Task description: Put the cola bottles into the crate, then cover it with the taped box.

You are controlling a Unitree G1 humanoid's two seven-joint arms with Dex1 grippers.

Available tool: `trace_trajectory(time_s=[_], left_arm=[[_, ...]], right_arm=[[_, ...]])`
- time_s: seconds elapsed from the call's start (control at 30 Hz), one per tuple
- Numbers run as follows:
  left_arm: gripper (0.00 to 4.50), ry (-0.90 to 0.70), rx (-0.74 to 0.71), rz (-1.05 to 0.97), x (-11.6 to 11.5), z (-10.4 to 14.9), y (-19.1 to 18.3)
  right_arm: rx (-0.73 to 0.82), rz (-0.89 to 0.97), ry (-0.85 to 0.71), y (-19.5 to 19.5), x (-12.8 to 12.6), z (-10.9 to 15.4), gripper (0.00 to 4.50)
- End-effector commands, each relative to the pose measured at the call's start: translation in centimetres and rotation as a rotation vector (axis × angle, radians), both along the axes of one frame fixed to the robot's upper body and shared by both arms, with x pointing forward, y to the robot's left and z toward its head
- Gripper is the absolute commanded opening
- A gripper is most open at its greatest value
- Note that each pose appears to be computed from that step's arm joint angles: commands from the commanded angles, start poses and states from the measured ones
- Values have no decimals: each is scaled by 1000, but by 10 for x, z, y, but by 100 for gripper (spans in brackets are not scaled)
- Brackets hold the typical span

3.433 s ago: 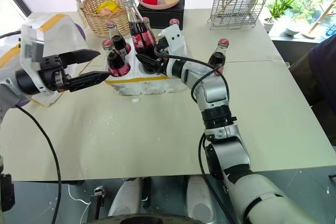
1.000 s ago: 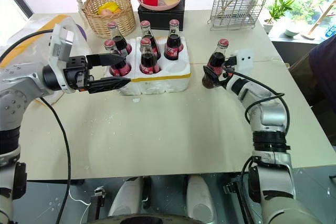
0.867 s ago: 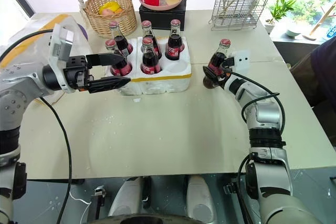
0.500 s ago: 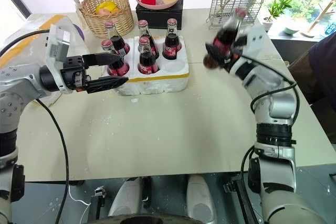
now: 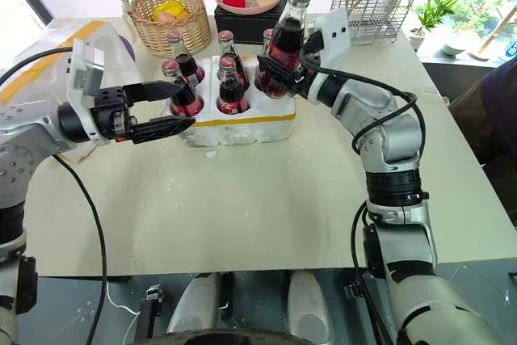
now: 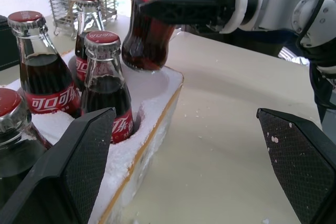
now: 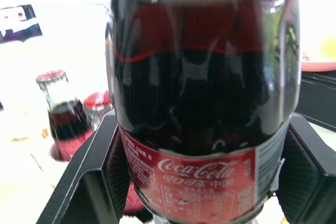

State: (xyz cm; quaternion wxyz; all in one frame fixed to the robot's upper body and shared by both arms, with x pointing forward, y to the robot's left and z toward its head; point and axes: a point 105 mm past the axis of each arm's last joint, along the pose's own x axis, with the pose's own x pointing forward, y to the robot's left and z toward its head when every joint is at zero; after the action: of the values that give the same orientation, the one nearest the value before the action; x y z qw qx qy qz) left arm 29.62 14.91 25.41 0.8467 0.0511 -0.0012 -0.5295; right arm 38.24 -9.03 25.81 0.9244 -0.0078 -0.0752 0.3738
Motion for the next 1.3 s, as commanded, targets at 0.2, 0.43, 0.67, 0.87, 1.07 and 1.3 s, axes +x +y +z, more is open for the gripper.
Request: trace_trajectory(time_s=[0.2,0.43,0.67,0.87,1.07,1.3], left_arm=[[450,-62,-13,6,-7,14,3],[450,-57,5,0,-9,14,6],[450,-70,76,45,-22,22,26],[450,-76,285,298,-47,41,104],[450,43,469,600,-81,66,207],[450,251,543,732,-88,43,277]], right_arm=[[-149,-33,13,7,13,-39,283],[-221,-59,69,-7,18,-60,444],[-261,35,19,-56,-16,-13,444],[-301,107,21,-104,-57,35,444],[-333,276,-13,-89,-94,52,444],[-315,360,-53,-73,-103,59,444]])
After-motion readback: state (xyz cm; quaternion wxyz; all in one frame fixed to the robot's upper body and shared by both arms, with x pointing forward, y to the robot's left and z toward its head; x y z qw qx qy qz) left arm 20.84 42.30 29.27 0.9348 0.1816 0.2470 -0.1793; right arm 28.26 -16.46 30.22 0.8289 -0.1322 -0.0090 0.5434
